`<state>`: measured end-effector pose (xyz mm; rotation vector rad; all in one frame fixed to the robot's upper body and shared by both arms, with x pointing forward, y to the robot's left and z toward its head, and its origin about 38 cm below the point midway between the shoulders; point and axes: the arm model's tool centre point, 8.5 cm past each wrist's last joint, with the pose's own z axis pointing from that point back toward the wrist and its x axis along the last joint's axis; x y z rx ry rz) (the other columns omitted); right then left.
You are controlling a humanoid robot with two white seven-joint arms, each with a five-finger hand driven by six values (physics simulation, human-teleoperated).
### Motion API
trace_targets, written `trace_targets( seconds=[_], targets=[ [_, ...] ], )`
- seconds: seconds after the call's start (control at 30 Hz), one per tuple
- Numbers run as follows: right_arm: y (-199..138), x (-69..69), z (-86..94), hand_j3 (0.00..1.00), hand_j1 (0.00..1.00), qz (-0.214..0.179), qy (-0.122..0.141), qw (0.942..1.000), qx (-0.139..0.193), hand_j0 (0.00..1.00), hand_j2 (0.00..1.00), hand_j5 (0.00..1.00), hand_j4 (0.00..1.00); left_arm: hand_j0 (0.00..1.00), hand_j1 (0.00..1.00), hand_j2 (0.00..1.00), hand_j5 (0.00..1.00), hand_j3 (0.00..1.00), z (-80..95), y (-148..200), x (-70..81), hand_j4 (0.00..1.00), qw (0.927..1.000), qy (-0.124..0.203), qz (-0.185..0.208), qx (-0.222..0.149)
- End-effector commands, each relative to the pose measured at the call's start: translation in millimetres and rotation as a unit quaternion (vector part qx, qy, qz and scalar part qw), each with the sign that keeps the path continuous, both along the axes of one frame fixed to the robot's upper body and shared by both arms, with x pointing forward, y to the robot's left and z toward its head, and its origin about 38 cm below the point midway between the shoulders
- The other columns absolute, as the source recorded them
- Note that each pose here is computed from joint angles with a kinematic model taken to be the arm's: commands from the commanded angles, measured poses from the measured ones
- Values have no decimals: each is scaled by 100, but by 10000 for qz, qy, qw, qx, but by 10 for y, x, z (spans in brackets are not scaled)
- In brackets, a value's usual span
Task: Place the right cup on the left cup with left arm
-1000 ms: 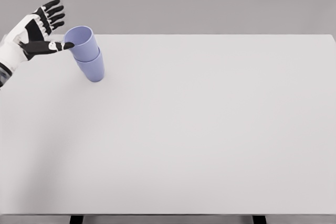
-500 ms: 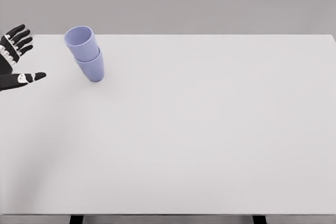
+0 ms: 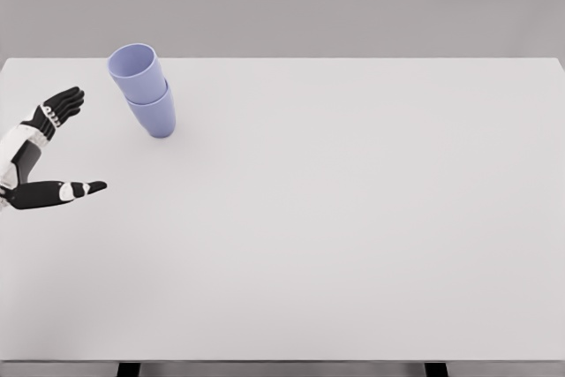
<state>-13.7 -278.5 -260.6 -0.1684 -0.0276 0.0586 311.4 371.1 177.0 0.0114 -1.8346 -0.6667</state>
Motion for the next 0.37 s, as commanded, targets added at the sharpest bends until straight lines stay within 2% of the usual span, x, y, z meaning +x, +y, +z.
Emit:
trace_targets(
  seconds=[0.0,0.03,0.07,0.1,0.33],
  targets=[
    [-1,0,0,100,100,-1,0,10000,0,100,100,100,100,100,100,100,100,100,-78,-19,22,100,9994,339,80,-82],
    [-1,0,0,100,100,-1,0,10000,0,100,100,100,100,100,100,100,100,100,-137,4,41,100,9975,673,181,-122],
    [-1,0,0,100,100,-1,0,10000,0,100,100,100,100,100,100,100,100,100,-236,40,65,100,9917,1219,358,-205],
    [-1,0,0,100,100,-1,0,10000,0,100,100,100,100,100,100,100,100,100,-279,49,70,100,9884,1436,425,-238],
    [-1,0,0,100,100,-1,0,10000,0,100,100,100,100,100,100,100,100,100,-236,45,97,100,9887,1410,435,-243]
  ],
)
